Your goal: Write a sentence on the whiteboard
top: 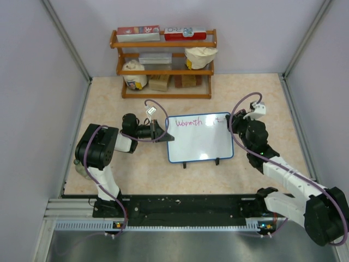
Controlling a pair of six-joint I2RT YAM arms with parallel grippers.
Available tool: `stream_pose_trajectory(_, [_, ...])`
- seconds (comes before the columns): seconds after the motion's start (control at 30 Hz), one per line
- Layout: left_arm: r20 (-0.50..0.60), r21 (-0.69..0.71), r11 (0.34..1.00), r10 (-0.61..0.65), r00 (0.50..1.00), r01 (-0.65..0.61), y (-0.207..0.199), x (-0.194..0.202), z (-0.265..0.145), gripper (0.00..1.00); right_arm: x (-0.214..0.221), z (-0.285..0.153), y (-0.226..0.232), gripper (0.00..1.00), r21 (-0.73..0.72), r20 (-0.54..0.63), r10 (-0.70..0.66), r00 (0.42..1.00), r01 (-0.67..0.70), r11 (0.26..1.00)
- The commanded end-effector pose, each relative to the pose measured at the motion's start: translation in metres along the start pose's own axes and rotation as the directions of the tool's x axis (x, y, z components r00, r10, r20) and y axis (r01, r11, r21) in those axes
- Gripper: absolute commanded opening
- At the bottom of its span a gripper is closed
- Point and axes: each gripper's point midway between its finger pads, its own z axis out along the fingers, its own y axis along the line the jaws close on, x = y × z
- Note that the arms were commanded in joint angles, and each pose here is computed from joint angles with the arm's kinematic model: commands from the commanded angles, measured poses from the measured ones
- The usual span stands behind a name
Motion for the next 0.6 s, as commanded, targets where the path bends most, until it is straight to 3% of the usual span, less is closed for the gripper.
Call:
stream_pose_trajectory(0.0, [0.013, -0.01, 1.0, -0.004, 1.0, 0.004, 0.0, -0.007, 0.001, 0.0, 0.001, -0.005, -0.004, 0.0, 0.0, -0.001, 0.005, 1.0, -0.005, 1.0])
stream_pose_trajectory(0.57, [0.015, -0.013, 1.0, -0.005, 1.0, 0.005, 0.001, -0.008, 0.001, 0.0, -0.013, -0.004, -0.007, 0.0, 0.038, 0.033, -0.002, 0.999, 0.001, 0.999])
